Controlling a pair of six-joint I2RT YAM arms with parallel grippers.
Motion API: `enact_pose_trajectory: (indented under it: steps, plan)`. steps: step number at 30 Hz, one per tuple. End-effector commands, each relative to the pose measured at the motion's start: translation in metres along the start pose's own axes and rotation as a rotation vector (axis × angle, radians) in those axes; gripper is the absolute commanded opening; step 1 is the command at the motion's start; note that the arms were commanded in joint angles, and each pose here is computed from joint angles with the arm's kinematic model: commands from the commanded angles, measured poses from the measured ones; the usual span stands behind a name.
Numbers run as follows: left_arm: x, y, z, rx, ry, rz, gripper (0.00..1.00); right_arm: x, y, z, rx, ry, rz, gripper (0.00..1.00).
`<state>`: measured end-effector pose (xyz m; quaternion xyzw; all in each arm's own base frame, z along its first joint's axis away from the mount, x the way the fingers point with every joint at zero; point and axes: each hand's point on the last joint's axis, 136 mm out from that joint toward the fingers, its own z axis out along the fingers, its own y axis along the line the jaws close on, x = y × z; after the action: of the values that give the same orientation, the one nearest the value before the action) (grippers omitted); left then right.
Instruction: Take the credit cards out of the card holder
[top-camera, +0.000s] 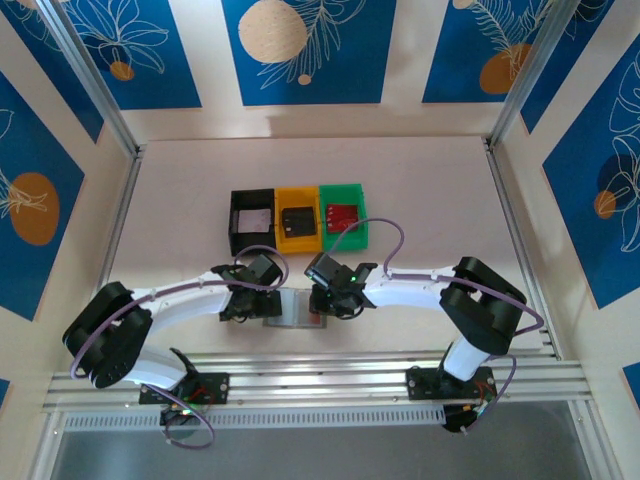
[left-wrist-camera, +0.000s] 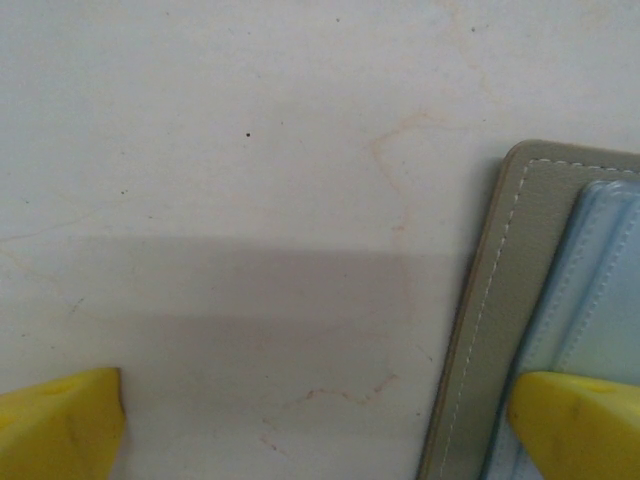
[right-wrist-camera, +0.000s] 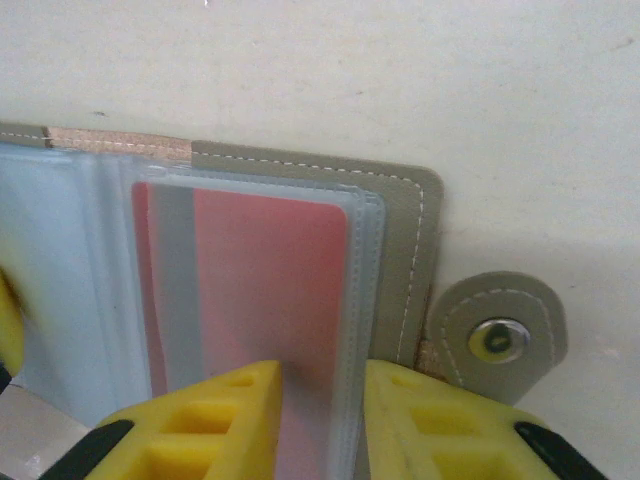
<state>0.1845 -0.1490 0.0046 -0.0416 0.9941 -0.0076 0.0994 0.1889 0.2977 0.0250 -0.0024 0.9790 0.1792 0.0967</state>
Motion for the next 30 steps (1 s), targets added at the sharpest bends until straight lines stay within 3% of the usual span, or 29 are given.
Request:
enact_pose_trajectory:
  steps: [1,30]
  plan:
    - [0.0498,-0.0362,0.0312,0.167,0.197,0.049,1.00,0.0014,0.0020,-0.0007,0.003,0.020,-0.012,0.26]
    - [0.0518,-0.0366,0.0325,0.163,0.202,0.056,1.00,0.0007,0.0065,-0.0056,0.028,0.009,-0.051,0.17]
